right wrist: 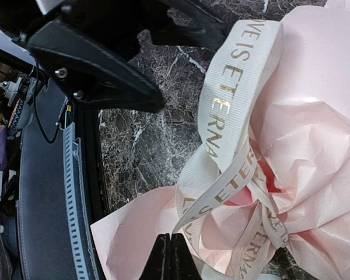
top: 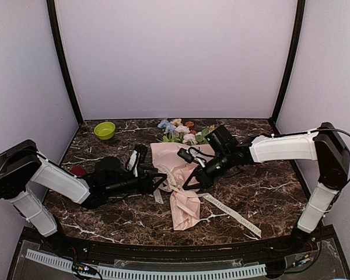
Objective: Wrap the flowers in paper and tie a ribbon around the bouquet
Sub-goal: Cross the half-tied ribbon over the folded bouquet, then tie the half-tied ribbon around the folded bouquet.
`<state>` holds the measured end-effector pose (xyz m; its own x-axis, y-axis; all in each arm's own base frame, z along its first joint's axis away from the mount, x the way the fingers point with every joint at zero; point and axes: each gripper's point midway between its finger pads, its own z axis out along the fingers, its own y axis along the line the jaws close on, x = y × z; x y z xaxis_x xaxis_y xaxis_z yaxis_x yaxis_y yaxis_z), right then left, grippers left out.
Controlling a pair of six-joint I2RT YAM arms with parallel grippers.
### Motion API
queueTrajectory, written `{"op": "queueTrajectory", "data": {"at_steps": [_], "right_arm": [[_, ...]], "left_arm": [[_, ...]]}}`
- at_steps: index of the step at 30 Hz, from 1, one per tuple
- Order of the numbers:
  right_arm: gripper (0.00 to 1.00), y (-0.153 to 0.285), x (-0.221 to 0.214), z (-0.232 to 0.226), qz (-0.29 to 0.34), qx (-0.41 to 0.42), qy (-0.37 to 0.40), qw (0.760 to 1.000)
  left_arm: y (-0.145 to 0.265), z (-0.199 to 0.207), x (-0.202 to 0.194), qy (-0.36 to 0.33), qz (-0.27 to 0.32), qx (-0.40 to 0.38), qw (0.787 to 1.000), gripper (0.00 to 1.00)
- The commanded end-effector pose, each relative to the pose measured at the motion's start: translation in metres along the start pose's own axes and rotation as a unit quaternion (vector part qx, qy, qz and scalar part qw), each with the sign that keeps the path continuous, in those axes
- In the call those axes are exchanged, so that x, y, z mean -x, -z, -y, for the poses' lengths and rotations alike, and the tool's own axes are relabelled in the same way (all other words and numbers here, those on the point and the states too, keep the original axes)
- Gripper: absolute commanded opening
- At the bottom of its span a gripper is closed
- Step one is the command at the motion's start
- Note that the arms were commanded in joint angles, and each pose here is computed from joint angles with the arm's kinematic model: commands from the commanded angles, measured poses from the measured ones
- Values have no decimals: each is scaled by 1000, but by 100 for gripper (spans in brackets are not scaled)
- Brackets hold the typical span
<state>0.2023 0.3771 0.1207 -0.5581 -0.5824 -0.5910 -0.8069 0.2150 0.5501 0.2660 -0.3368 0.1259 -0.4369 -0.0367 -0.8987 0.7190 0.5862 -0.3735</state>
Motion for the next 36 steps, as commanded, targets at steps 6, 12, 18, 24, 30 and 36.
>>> {"op": "queueTrajectory", "data": {"at_steps": [6,12,18,24,30,36], "right_arm": [[0,9,17,-4,24,-14,12,1000],[0,12,23,0,38,-14,-9,999],[0,12,26,1,44,-10,-21,999],[0,15,28,5,48,-14,-35,998],[0,15,28,6,48,-14,-39,998],[0,15,31,8,49,-15,-41,998]], "left_arm": [[18,74,39,-285,26,-161,945,53],[-7,81,2,-370,-80,-236,895,75],[-23,72,-13,-402,-97,-238,879,78],[-40,53,-19,-430,-101,-184,878,73],[-51,49,-27,-449,-119,-155,872,64],[-45,56,-44,-447,-141,-191,862,68]]}}
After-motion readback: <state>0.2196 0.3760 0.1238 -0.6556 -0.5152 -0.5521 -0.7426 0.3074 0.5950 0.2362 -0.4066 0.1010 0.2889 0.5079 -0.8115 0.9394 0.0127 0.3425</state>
